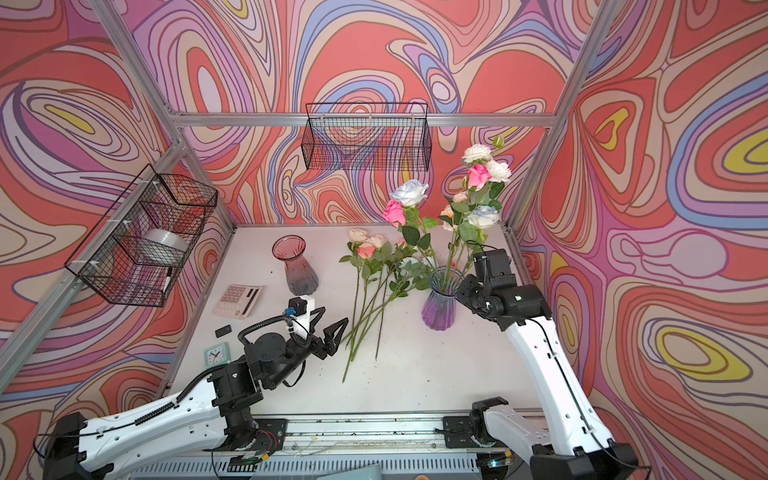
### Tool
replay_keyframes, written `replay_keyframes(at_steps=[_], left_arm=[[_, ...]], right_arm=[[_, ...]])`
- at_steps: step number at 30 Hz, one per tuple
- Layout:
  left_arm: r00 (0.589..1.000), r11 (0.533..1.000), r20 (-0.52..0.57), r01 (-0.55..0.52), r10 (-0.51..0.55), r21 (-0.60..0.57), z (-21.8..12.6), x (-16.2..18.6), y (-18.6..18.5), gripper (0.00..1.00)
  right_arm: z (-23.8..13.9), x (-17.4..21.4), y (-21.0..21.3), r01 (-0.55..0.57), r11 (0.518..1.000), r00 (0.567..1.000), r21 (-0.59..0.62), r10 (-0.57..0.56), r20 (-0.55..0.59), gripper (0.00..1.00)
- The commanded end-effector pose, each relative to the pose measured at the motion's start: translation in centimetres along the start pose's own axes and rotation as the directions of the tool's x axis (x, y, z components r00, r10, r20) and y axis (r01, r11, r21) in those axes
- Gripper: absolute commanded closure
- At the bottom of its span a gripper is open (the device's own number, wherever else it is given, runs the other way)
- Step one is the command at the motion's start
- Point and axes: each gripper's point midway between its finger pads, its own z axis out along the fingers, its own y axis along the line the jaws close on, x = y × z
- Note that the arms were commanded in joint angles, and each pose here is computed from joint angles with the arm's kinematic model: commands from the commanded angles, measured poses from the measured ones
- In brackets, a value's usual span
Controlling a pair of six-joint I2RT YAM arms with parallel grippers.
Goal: Arrange the flowers into the vase
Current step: 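Close the right gripper on the rim of the purple-blue vase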
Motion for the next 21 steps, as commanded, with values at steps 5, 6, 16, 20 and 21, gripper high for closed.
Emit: replay_keyframes(at_steps=[5, 6, 16, 20, 21], left_arm=[[1.0, 1.0, -0.028, 0.013, -0.014, -0.017, -0.1, 1.0, 0.6, 0.21], [1.0, 1.0, -0.027, 0.012, -0.013, -0.02, -0.1, 1.0, 0.7, 0.21], [1.0, 1.0, -0.009, 0.0, 0.0, -0.015, -0.2, 0.0, 0.4, 0.21], [1.0, 1.0, -0.002, 0.003, -0.004, -0.013, -0.3, -0.2, 0.4, 0.21], [1.0, 1.0, -0.003, 0.003, -0.003, -0.012, -0.3, -0.3, 0.3, 0.21]], right_arm=[[1.9, -0.9, 2.5, 0.003, 0.994, 1.0, -0.106, -0.005, -0.017, 0.63], [2.1, -0.9, 2.4, 0.001, 0.995, 1.0, -0.101, -0.003, -0.02, 0.65], [3.8, -1.5, 0.3, -0.018, 1.0, 1.0, 0.012, 0.018, -0.02, 0.9], [3.9, -2.9, -1.0, -0.041, 0.998, 0.999, 0.039, 0.04, 0.016, 1.0], [3.9, -3.4, -1.3, -0.047, 0.998, 0.999, 0.044, 0.046, 0.03, 1.0]])
